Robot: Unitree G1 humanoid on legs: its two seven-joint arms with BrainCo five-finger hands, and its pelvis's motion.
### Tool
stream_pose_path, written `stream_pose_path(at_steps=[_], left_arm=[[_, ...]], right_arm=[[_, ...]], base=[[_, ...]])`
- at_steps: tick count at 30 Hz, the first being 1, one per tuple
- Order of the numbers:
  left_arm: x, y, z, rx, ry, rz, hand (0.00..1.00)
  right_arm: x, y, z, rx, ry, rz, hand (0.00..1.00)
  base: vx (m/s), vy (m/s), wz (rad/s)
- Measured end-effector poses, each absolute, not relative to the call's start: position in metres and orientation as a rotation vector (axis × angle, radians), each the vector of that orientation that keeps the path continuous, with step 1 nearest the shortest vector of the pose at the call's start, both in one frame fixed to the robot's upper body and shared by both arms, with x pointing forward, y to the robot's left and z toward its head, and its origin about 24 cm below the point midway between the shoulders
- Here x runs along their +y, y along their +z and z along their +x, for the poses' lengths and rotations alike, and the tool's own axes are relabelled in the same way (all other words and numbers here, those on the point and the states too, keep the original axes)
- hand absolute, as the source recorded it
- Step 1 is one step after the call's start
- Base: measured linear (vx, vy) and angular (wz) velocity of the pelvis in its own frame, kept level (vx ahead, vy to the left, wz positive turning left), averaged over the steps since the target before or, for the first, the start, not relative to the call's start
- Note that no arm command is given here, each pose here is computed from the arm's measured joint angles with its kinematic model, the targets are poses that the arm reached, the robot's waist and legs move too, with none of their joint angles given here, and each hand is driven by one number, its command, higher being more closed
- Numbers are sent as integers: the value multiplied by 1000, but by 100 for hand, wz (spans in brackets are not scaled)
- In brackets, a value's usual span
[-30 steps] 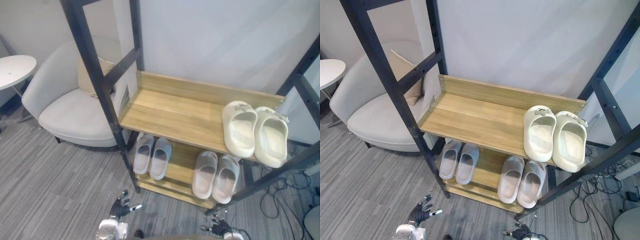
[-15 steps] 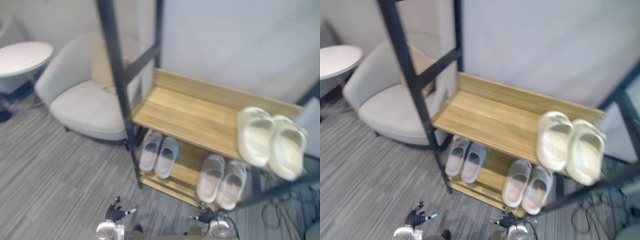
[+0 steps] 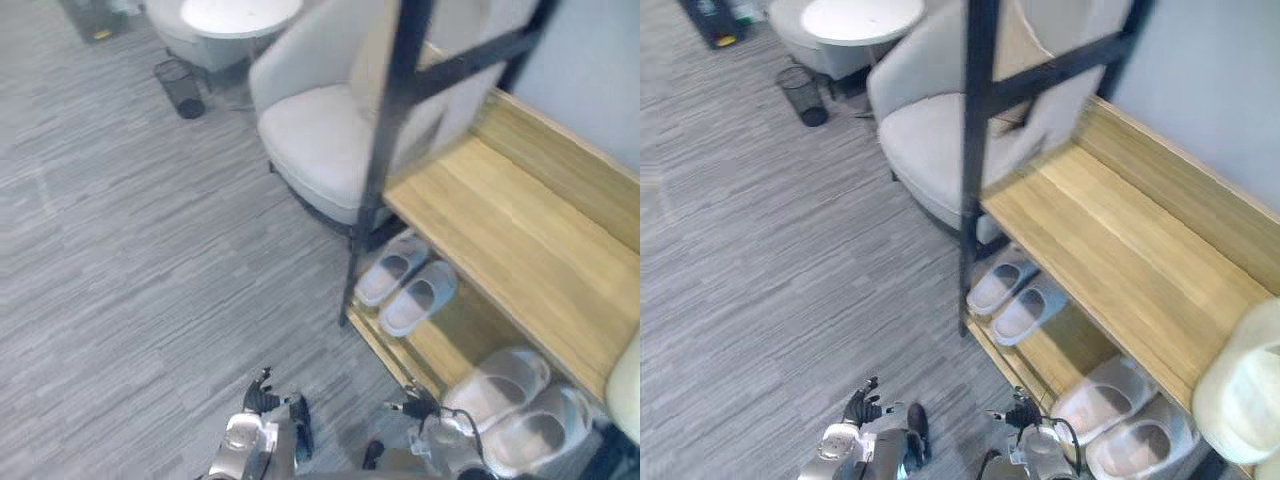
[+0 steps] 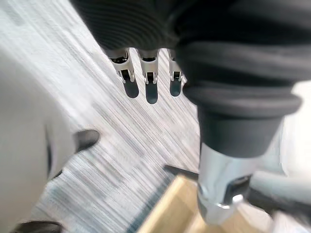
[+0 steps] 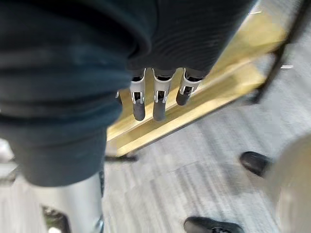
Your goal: Organize the slippers on the shoe rack
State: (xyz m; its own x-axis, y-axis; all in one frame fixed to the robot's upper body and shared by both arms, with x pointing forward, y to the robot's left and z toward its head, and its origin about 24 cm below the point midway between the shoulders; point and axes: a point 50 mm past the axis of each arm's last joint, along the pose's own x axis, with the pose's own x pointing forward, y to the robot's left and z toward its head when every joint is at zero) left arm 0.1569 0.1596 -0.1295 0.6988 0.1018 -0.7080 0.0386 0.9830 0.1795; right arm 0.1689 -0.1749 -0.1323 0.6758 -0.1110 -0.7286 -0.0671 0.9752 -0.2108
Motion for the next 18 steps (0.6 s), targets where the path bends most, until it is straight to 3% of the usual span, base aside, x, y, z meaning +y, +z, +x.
stream_pose_path(at_steps=[7,14,18], left_arm=[[168,-136,148,844,38,227,0],[181,-143,134,902,88,222,0],[192,-143,129,912,128,221,0]], right_arm=[[-164,-134,163,834,-22,-178,0],[-159,-132,170,822,7,-192,0],[-160,-140,155,879,12,-199,0]], base=[[9,121,48],[-68,1,8],[-57,21,46]])
